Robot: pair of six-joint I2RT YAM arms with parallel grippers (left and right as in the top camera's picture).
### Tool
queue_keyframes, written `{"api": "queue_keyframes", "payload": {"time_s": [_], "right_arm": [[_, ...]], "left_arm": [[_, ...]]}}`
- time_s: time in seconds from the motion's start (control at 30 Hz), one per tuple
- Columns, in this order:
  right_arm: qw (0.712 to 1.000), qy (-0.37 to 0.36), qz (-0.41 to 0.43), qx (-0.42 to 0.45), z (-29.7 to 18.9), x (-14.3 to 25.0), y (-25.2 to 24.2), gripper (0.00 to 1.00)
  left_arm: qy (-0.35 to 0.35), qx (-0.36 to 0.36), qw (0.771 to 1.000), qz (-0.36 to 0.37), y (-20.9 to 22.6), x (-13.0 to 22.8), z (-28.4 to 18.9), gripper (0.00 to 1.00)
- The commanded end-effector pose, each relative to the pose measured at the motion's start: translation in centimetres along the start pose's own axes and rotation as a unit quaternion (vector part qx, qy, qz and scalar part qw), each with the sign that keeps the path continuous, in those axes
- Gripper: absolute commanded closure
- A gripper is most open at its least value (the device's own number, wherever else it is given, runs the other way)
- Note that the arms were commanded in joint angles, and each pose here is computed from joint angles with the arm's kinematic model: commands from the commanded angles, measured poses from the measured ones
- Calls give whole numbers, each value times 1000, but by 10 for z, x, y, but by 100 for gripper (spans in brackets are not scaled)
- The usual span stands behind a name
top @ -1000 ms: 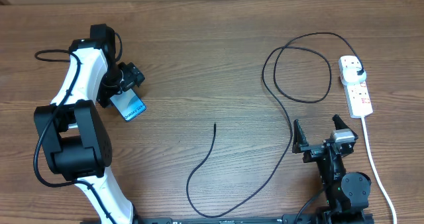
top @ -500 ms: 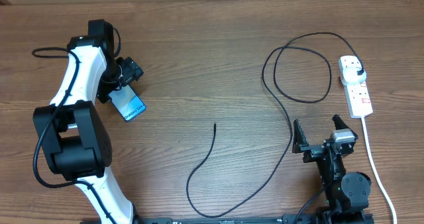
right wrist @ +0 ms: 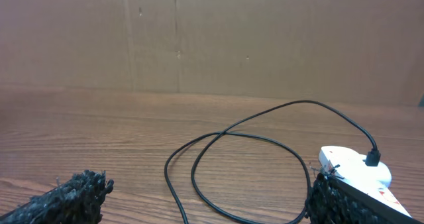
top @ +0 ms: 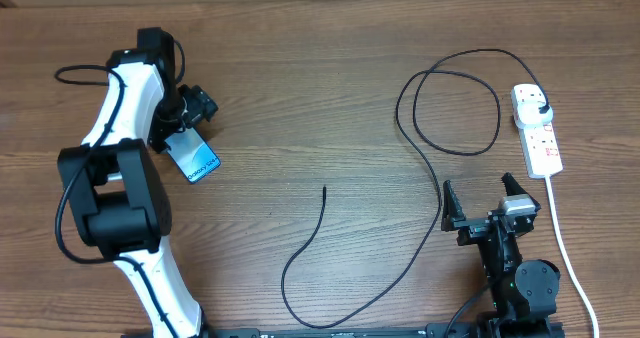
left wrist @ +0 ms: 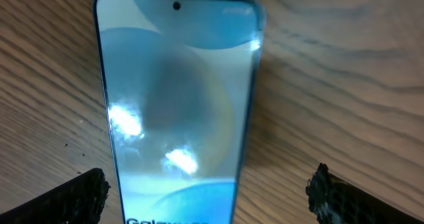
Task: Plug charger to phone and switch on socket
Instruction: 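Lower the left gripper onto the phone and align with it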
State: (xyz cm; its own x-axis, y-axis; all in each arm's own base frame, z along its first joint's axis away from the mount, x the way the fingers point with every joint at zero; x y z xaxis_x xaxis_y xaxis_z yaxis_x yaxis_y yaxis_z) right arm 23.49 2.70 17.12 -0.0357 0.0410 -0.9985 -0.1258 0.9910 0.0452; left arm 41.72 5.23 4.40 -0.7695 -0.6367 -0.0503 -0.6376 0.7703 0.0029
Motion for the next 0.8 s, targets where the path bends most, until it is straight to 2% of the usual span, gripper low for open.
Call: {"api": "queue_keyframes", "payload": {"time_s": [0.0, 0.77], "right_arm": [[1000, -3, -1, -1, 0, 2, 0, 0], [1000, -3, -1, -1, 0, 2, 0, 0]], "left_arm": [[-8, -19, 1000, -9, 5, -8, 5, 0], [-6, -29, 1000, -7, 8, -7, 8, 0]]}}
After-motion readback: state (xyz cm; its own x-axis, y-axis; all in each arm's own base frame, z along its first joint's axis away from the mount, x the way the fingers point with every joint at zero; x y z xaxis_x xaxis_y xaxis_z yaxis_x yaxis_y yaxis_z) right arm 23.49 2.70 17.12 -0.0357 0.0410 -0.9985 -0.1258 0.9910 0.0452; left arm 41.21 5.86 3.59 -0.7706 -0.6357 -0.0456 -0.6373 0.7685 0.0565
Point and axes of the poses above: each gripper's point midway between its finger pads, its own z axis out along the fingers, its own y axis along the line the jaws close on, x = y × z, the point moved 1 cm from there along -z, back along the fingers, and after that the axes turned 3 degrees about z, right-handed, at the moved point
